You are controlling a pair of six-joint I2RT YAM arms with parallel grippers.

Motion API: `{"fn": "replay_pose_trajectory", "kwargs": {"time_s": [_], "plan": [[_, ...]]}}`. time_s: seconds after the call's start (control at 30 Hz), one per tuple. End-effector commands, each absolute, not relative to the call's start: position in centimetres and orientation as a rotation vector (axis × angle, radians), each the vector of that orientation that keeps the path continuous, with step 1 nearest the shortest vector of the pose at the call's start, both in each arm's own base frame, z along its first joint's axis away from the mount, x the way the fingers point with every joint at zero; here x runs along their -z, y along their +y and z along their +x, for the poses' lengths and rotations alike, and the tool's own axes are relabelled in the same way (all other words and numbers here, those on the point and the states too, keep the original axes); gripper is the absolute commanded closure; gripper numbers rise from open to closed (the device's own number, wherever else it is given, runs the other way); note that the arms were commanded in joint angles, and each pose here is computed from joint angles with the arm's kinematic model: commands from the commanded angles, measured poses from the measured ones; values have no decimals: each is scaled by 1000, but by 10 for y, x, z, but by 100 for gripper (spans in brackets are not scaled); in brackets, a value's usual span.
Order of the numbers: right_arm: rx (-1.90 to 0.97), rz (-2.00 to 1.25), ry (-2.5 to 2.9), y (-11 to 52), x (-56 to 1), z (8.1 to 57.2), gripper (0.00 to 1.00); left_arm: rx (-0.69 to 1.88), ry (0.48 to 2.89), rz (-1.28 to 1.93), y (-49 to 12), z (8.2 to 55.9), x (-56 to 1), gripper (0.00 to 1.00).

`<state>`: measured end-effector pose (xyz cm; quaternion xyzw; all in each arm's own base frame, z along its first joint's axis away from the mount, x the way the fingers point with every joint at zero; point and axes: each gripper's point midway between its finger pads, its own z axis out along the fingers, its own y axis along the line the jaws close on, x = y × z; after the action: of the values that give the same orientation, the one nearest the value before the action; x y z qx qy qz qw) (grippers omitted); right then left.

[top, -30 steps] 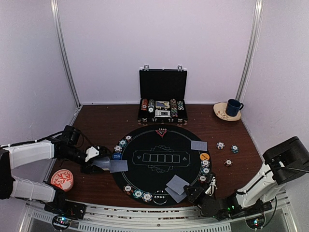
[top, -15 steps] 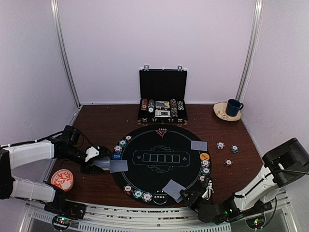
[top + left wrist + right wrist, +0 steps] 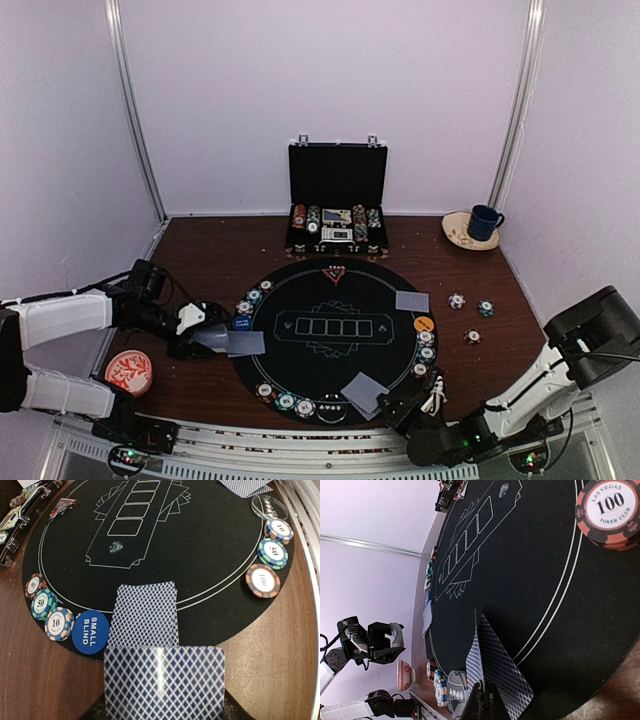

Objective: Distribute texas hold em gaming equipment
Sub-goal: Distribute the poker card in the dealer area.

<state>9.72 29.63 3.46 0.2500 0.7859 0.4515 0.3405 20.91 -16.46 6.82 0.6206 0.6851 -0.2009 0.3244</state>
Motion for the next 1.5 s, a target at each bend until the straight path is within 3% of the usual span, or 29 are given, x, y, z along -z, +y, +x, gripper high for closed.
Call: {"fn": "replay_pose_trajectory", "kwargs": {"time_s": [0.0, 0.33, 0.97, 1.47], "plan": [[-1122, 633, 2040, 290, -27, 99, 100, 508, 1765, 1605, -167, 217, -75, 89], [-1062, 598, 2070, 294, -26, 93, 78, 507, 1765, 1602, -166, 217, -76, 89], [-894, 579, 2040, 270, -40, 91, 67, 504, 1769, 1598, -166, 218, -77, 89], [-841, 329, 1867, 291, -150, 113, 18, 500, 1764, 1599, -166, 218, -77, 89]]}}
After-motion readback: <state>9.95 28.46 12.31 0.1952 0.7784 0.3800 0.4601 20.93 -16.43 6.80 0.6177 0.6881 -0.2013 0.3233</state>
